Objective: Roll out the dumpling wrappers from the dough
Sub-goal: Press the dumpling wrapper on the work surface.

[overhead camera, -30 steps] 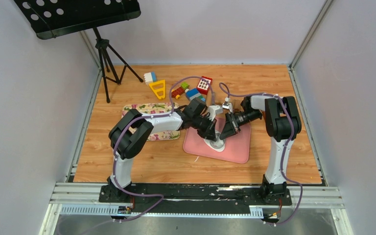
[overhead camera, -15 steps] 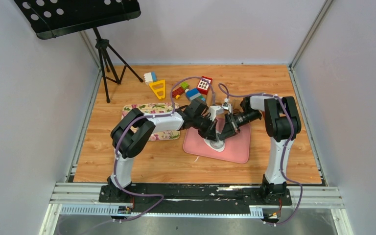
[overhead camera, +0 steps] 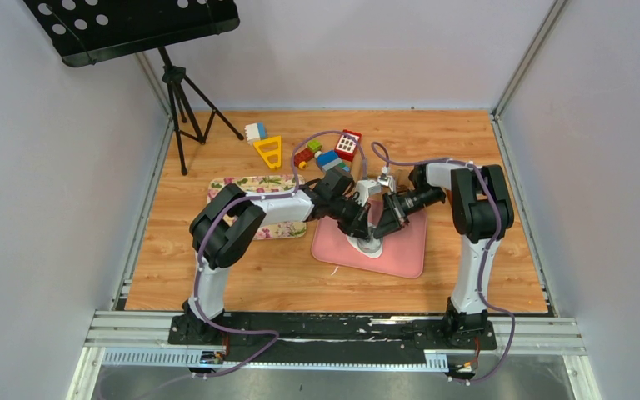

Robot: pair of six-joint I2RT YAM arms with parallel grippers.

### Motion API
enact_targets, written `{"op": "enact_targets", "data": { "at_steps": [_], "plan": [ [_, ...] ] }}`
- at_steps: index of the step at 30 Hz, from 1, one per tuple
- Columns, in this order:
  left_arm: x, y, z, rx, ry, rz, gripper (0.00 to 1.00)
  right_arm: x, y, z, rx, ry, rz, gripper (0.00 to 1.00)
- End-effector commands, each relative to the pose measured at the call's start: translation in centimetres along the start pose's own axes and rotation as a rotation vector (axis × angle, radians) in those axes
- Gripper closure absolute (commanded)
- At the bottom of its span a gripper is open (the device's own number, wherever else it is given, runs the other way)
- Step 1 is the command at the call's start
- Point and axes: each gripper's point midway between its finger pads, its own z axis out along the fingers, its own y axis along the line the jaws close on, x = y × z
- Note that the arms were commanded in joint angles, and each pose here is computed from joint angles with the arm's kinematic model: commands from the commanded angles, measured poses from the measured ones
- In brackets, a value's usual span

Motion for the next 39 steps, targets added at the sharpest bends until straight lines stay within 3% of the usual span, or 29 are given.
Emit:
{"op": "enact_targets", "data": {
  "at_steps": [1, 30, 34, 39],
  "plan": [
    [1.7, 1.2, -0.2, -0.064, 0.055, -0.028, 1.0, -1.3, -0.1, -0.7, 0.049, -0.017, -0.17, 1.0],
    [-4.8, -5.5, -3.4, 0.107, -0.108, 0.088, 0.97, -1.6, 3.5, -0.3, -0.037, 0.005, -0.274, 1.0],
    [-5.8, -6.2, -5.4, 0.093, -0.141, 0.134, 0.93, -2.0, 5.6, -1.3, -0.024, -0.012, -0.351, 0.94],
    [-8.3, -5.1, -10.2, 0.031, -0.233, 0.176, 0.71, -2.5, 7.9, -3.5, 0.079, -0.027, -0.48, 0.73]
  ]
}}
